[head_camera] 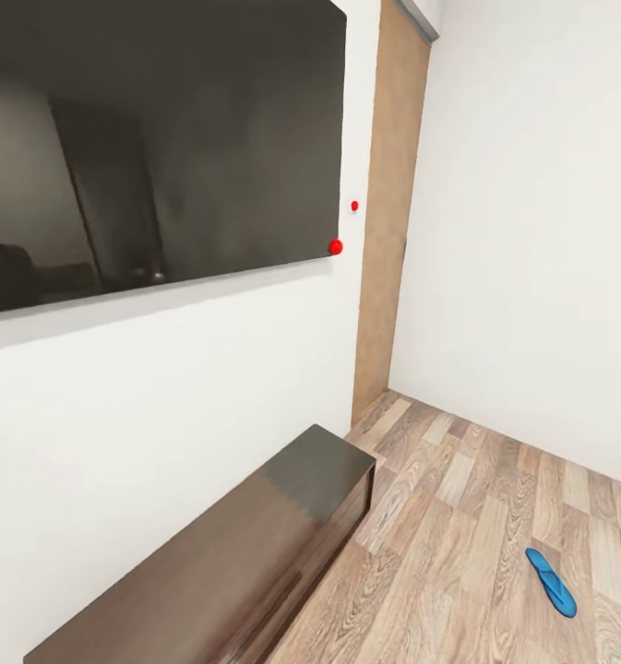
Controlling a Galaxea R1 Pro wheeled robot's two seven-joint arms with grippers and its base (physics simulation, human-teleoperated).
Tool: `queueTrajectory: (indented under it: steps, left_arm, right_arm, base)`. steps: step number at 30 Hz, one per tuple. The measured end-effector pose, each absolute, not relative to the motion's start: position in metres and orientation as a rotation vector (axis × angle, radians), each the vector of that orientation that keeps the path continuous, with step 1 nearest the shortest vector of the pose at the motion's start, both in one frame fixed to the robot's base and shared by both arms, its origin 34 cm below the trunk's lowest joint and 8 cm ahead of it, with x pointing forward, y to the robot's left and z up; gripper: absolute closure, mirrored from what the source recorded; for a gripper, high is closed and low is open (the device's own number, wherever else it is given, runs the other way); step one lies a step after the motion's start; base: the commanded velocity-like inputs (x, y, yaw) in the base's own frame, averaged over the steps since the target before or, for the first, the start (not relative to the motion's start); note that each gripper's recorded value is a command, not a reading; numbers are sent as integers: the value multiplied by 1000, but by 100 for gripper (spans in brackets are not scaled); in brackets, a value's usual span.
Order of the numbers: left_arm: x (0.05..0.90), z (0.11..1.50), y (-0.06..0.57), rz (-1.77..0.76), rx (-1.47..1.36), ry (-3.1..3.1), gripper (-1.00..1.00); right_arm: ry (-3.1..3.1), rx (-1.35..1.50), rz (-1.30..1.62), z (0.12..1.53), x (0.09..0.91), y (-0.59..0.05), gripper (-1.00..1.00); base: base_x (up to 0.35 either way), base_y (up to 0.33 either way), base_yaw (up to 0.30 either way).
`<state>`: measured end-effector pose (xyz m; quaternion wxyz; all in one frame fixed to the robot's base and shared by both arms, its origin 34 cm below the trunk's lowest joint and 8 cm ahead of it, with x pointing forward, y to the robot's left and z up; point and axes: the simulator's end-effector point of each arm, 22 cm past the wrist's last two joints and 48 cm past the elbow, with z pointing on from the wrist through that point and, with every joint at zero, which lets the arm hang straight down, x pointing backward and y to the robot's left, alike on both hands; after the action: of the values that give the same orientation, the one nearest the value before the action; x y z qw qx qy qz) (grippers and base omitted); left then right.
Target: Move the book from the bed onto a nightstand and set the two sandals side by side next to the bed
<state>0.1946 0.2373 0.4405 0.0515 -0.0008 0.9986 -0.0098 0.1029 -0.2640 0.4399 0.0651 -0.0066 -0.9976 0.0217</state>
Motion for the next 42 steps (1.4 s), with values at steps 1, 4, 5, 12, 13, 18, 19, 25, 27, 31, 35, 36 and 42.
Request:
queueTrajectory:
  steps: [1, 4, 5, 12, 13, 18, 19, 25, 27, 31, 35, 36, 42]
  left_arm:
    - [195, 441, 237, -30, -2, 3038, -100]
    - [195, 441, 237, -30, -3, 3038, -100]
    - [195, 441, 237, -30, -3, 3037, -100]
    - [195, 440, 235, -34, -1, 3038, -100]
    - [195, 440, 235, -34, -1, 3038, -100]
    - [195, 440, 235, -34, -1, 3039, -100]
    - [195, 440, 235, -34, -1, 3039, -100]
    - [195, 440, 235, -34, -1, 3039, -100]
    - [195, 440, 235, -34, -1, 3039, -100]
    - [195, 440, 235, -34, -1, 3039, -100]
    - [195, 440, 235, -34, -1, 3039, -100]
    - [195, 440, 235, -34, -1, 3039, -100]
    - [195, 440, 235, -34, -1, 3039, -100]
  right_arm:
    - [-3011, -20, 65, 440, 103, -264, -100]
    - [-3010, -20, 66, 440, 103, -264, -100]
    - [-3010, -20, 66, 440, 103, -265, -100]
    - [-3009, -22, 69, 440, 103, -266, -100]
    - [-3009, -22, 70, 440, 103, -266, -100]
    - [-3009, -22, 71, 440, 103, -267, -100]
    - [-3009, -22, 71, 440, 103, -267, -100]
    - [-3009, -22, 71, 440, 103, -267, -100]
    - [-3009, -22, 71, 440, 103, -267, -100]
    - [-3009, -22, 71, 440, 103, -267, -100]
    - [-3009, -22, 70, 440, 103, -267, -100]
    - [-3009, -22, 71, 440, 103, -267, -100]
    - [-3009, -22, 71, 440, 103, -267, -100]
  base:
    - [267, 123, -234]
    - [285, 129, -130]
    - [293, 113, -60]
    - [134, 34, -39]
    - [14, 3, -176]
    - [6, 1, -250]
    - [1, 0, -293]
    - [0, 0, -297]
    - [0, 0, -299]
    - [0, 0, -299]
    - [0, 0, -296]
    - [0, 0, -294]
    - [0, 0, -294]
